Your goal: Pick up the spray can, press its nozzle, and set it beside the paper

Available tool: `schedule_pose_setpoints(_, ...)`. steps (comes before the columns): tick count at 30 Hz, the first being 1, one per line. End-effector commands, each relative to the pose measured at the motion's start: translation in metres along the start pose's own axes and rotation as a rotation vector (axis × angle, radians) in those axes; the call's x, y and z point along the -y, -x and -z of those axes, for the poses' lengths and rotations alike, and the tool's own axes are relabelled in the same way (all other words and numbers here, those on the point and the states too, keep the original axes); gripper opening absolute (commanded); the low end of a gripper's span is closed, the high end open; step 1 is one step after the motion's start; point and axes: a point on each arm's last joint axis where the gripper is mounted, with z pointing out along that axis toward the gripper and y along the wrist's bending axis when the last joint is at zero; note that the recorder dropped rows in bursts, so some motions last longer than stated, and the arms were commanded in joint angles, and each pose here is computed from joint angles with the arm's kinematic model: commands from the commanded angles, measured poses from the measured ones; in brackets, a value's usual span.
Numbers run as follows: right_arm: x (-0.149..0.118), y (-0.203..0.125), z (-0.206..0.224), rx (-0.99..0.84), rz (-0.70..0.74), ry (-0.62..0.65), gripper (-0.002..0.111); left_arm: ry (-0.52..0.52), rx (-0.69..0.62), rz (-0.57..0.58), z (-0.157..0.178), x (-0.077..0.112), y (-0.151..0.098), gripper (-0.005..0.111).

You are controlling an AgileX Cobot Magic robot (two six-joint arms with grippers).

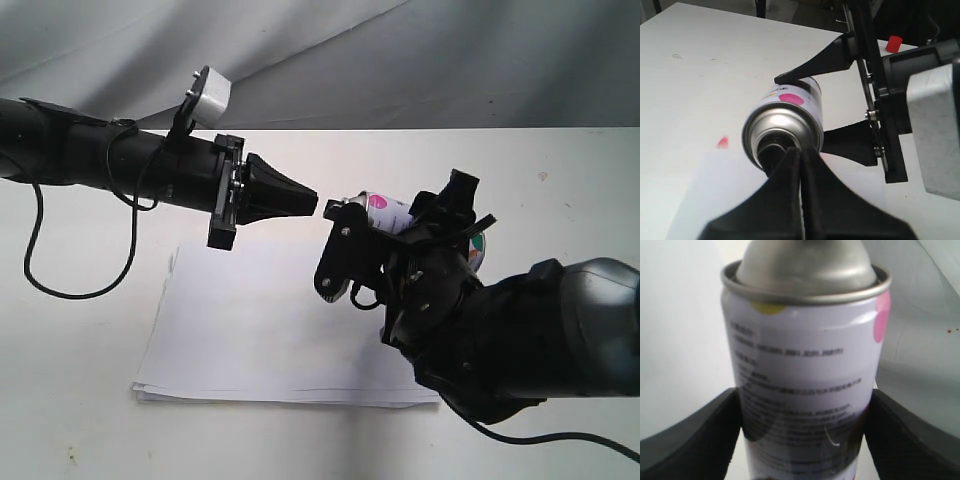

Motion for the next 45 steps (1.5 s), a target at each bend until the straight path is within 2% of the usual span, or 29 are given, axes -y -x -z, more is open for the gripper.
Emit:
schedule_pose_setpoints(1, 0.008, 0.004, 0.002, 0.019, 0.016, -0.056, 0.0, 0.056, -0.01, -0.032, -0.001, -0.005, 0.002, 0.0)
schedule_pose_setpoints(5, 0.008, 0.004, 0.002, 0.019, 0.016, -0.056, 0.0, 0.112, -0.011, -0.023, -0.001, -0.01, 0.002, 0.0)
schedule_pose_setpoints(8, 0.008, 0.004, 0.002, 0.019, 0.016, -0.056, 0.0, 0.105, -0.017, -0.044, -0.001, -0.012, 0.004, 0.0)
schedule_pose_setpoints(20, 0.008, 0.004, 0.002, 0.019, 0.015, -0.056, 0.0, -0.049, -0.039, -0.063, -0.009, -0.017, -0.002, 0.0)
schedule_pose_setpoints(39, 0.008, 0.004, 0.002, 0.019, 0.015, -0.056, 0.0, -0.038, -0.039, -0.071, -0.009, -0.02, -0.001, 0.0)
schedule_pose_setpoints(45, 0.008, 0.004, 0.002, 0.019, 0.015, -0.056, 0.0, -0.026, -0.064, -0.082, -0.022, -0.017, 0.0, 0.0)
